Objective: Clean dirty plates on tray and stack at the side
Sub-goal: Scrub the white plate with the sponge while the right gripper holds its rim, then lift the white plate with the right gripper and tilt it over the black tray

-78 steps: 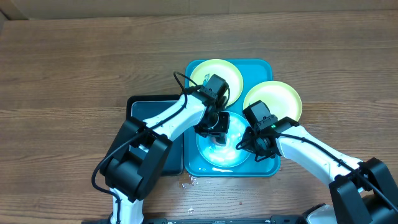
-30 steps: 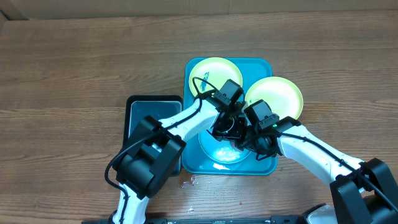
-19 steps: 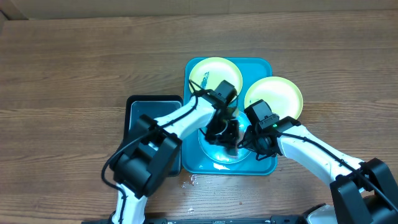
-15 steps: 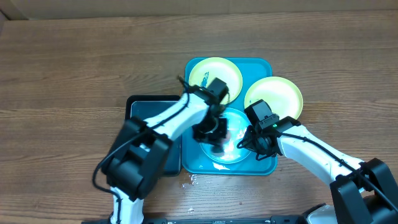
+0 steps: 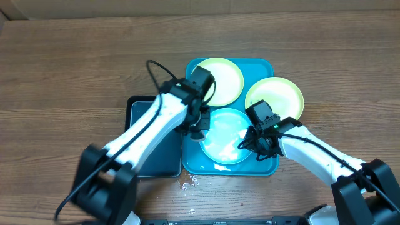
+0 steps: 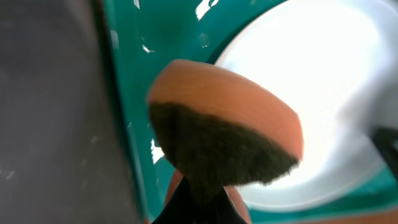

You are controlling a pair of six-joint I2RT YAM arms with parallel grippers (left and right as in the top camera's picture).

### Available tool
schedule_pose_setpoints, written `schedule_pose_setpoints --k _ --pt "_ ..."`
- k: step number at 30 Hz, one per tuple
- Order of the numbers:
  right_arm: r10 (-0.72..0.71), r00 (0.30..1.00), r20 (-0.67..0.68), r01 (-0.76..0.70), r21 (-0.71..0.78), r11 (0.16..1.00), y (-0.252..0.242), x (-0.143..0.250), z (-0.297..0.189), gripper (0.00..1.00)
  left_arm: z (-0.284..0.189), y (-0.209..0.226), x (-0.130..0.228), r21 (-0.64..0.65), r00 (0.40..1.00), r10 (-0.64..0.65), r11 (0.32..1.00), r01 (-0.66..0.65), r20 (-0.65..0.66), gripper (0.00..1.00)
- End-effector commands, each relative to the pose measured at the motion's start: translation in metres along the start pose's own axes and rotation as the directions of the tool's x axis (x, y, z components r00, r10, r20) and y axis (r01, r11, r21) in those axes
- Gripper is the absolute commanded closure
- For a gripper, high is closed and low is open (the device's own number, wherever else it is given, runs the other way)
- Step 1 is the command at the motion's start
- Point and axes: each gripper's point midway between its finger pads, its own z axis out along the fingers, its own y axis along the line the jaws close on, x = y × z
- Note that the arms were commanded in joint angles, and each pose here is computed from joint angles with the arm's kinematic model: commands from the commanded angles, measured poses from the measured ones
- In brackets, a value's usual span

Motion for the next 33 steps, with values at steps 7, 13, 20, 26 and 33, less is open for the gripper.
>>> schedule_pose_setpoints --k 7,13,20,26,33 --pt "-0.011 1.0 -0.001 0.011 0.051 0.999 -0.011 0.003 0.006 0.96 -0.017 -0.005 0.005 0.055 0.998 0.024 0.998 -0.027 0.054 0.96" --pt "-0.011 1.0 -0.002 0.011 0.051 0.999 -0.011 0.003 0.006 0.96 0.043 -0.014 0.034 0.141 0.995 0.017 0.99 -0.003 -0.098 0.96" --pt "-0.011 1.0 -0.002 0.011 0.051 0.999 -0.011 0.003 0.006 0.96 0.079 -0.002 0.045 0.099 0.983 0.01 0.995 0.008 -0.181 0.96" --pt "-0.011 1.0 -0.005 0.011 0.055 0.998 -0.012 0.004 0.006 0.96 0.038 0.009 0.02 0.136 0.993 -0.056 0.988 0.069 -0.1 0.96" --pt "-0.011 1.0 -0.005 0.011 0.055 0.998 -0.012 0.004 0.006 0.96 -0.034 0.052 -0.006 0.121 0.99 -0.101 0.989 0.088 0.101 0.96"
